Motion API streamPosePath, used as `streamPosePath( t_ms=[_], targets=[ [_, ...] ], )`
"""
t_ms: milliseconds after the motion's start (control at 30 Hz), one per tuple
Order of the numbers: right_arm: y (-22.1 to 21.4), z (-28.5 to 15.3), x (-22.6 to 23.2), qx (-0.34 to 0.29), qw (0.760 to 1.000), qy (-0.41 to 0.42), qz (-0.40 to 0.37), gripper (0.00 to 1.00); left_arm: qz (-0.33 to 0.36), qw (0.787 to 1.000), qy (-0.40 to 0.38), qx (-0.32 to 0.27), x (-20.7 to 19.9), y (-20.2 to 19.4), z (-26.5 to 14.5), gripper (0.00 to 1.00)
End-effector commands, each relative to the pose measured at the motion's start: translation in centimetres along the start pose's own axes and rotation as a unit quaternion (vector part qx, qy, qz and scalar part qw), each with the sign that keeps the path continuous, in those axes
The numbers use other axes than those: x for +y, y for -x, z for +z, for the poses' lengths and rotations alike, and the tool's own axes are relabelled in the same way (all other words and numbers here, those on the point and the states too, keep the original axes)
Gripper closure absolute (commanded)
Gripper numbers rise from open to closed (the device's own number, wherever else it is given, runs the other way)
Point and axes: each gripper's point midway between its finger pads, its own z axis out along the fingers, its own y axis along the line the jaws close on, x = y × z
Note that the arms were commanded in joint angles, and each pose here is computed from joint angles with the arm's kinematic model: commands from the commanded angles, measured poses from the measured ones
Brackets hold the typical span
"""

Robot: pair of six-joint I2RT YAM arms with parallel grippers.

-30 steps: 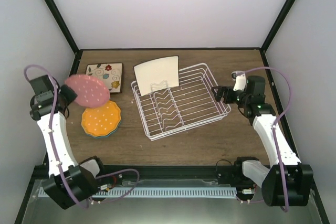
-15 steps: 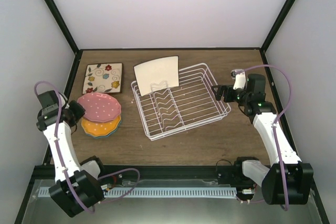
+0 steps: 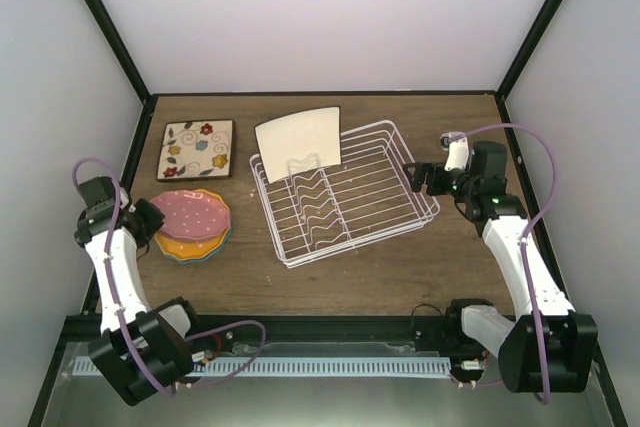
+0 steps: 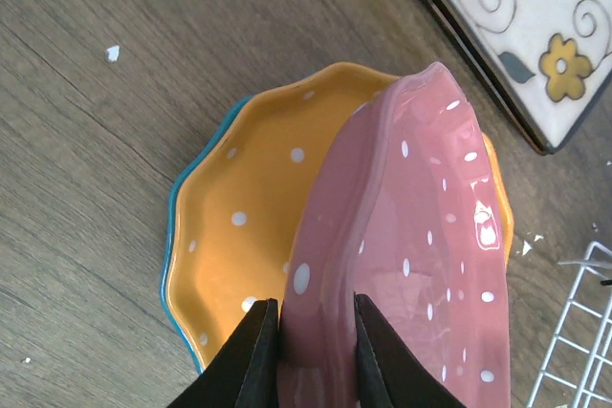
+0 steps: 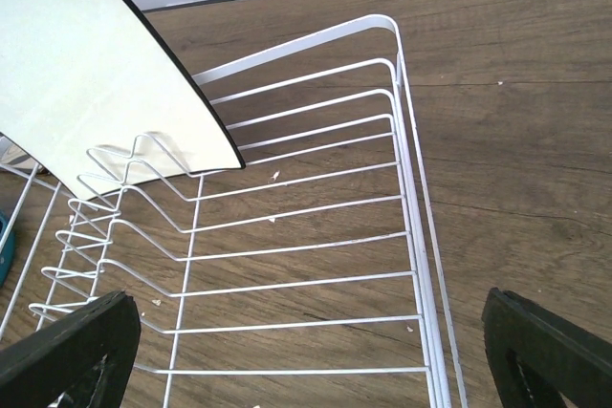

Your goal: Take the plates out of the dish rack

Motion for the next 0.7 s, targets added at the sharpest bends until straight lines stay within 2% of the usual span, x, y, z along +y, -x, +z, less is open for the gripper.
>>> streamPosePath(
  t_ms=[0, 400, 667],
  targets=[
    [1.6, -1.0, 0.2, -0.019, 1.000, -0.005, -0.007, 0.00, -0.007, 0.999, -0.033, -0.029, -1.3, 1.7, 0.1, 0.94],
    [1.4, -1.2, 0.2, -0.022, 1.000, -0.008, -0.005, 0.00, -0.010, 1.000, -0.017, -0.003, -0.3, 0.8, 1.6, 0.61],
    [1.3, -1.4, 0.1, -0.023, 1.000, -0.011, -0.003, 0.00, -0.016, 1.000, -0.013, 0.020, 0.1, 0.1, 2.7, 0.33]
  ],
)
